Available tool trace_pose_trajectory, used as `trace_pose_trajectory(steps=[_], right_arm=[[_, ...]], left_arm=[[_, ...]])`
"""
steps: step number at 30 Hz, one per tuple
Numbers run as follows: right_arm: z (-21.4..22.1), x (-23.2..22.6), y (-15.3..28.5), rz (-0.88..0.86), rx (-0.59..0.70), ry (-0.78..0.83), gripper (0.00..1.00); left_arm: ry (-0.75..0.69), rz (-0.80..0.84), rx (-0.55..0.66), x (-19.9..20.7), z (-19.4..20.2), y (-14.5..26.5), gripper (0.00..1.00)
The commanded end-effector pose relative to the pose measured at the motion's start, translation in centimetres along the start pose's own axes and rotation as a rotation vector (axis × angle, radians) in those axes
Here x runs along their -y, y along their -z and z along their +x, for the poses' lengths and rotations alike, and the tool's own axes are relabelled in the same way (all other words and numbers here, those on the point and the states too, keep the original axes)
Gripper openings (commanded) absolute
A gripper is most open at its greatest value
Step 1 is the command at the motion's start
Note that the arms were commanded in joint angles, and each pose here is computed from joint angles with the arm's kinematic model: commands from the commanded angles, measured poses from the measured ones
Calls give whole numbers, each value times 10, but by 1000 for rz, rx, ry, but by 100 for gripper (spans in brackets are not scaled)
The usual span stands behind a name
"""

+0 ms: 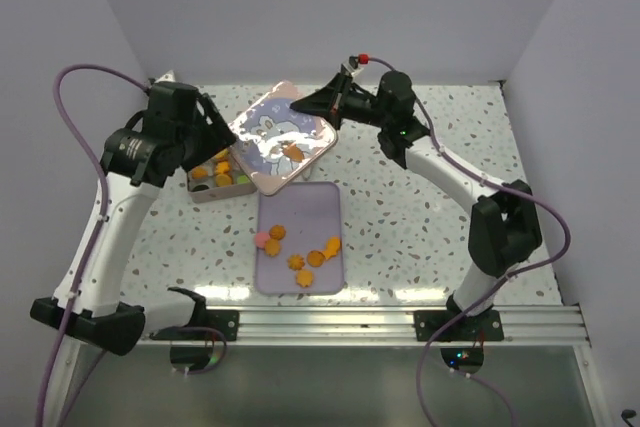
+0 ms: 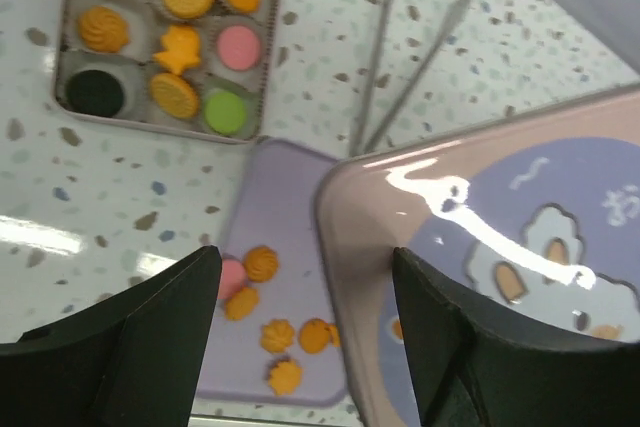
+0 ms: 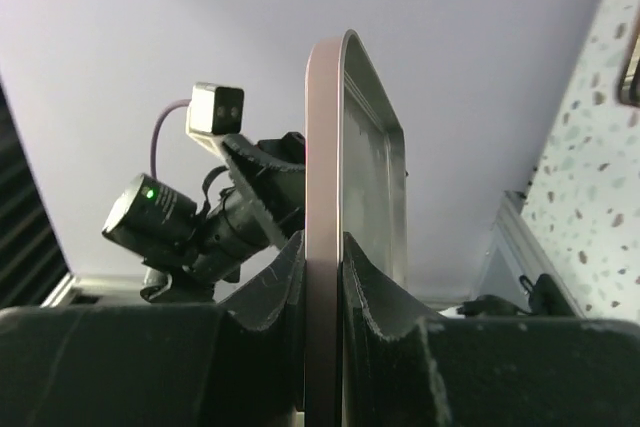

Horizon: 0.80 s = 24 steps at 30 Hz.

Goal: Pack the cookies

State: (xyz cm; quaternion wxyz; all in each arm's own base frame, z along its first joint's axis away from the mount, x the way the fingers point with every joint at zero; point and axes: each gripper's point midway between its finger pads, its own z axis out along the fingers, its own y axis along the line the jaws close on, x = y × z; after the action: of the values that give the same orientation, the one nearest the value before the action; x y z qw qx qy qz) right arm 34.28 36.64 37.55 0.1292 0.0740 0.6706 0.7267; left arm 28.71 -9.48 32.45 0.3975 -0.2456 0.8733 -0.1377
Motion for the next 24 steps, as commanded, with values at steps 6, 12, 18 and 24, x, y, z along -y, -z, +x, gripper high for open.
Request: trace_pose_trajectory(steps=[6,12,18,24], right_arm=[[-54,87,-56,107,185,-32,0],[-67,131,-104,82,255,-23,0],[-86,168,-137,-99,350,-82,0],[-105,205,-157,-154,433,-96,0]], left_arm=[[-31,-207,-51,-96,-33,-73,76],[35,-283,-58,-151,-37,-126,77],[68,-348,-78,-195,-21,-168,78],[123,-358,-131,-230,-16,-209,75]])
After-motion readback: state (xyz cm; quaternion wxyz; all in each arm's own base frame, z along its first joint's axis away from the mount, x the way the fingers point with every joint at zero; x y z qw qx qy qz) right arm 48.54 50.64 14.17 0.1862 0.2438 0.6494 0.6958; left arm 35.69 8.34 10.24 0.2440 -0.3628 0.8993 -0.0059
